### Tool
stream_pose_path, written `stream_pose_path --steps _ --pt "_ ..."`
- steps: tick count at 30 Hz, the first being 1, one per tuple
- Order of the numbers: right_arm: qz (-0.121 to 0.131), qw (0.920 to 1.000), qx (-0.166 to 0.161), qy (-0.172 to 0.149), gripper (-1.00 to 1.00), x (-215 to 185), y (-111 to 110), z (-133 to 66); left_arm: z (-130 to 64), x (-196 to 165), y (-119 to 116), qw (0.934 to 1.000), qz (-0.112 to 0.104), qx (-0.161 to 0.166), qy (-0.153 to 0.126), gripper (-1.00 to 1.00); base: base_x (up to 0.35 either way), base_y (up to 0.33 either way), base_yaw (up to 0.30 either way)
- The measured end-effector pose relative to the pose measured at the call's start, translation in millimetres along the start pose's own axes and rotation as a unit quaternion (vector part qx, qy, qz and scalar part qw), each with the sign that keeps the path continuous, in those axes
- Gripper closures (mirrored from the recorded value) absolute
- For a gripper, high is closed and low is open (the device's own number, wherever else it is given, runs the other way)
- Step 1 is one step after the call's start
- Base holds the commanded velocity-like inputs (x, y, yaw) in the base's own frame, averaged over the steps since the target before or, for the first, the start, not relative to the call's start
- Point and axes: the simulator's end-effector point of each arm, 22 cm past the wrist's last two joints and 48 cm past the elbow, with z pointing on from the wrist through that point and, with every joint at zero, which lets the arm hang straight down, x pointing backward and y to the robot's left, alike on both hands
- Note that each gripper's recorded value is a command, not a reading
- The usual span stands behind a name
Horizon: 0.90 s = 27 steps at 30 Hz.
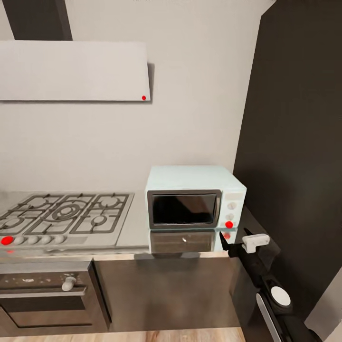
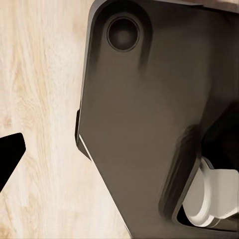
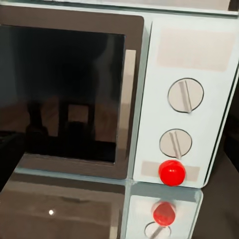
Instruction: In the kitchen, take the popcorn bag from the countertop, put it into the microwave, and heat it until the popcorn is cooked so the cooked popcorn ends up inside the bag.
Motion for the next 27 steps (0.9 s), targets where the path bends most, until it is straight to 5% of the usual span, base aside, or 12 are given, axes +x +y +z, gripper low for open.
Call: stream_pose_path --steps 10,19,27 --pt "0.001 1.0 0.006 0.006 -1.0 -6.1 -4.1 -2.1 -11.6 2.4 0.4 1.0 0.0 0.0 -0.001 -1.0 0.253 0.0 0.0" --pt "0.011 0.9978 0.007 0.065 -1.0 49.8 -1.8 -8.9 -16.0 1.1 -0.5 1.0 0.001 0.001 -0.006 -1.0 0.031 0.0 0.0" --pt "0.009 0.9981 0.038 0.048 -1.0 51.8 -13.3 -10.9 -16.0 1.3 0.1 1.0 0.001 0.001 -0.006 -1.0 0.058 0.0 0.0"
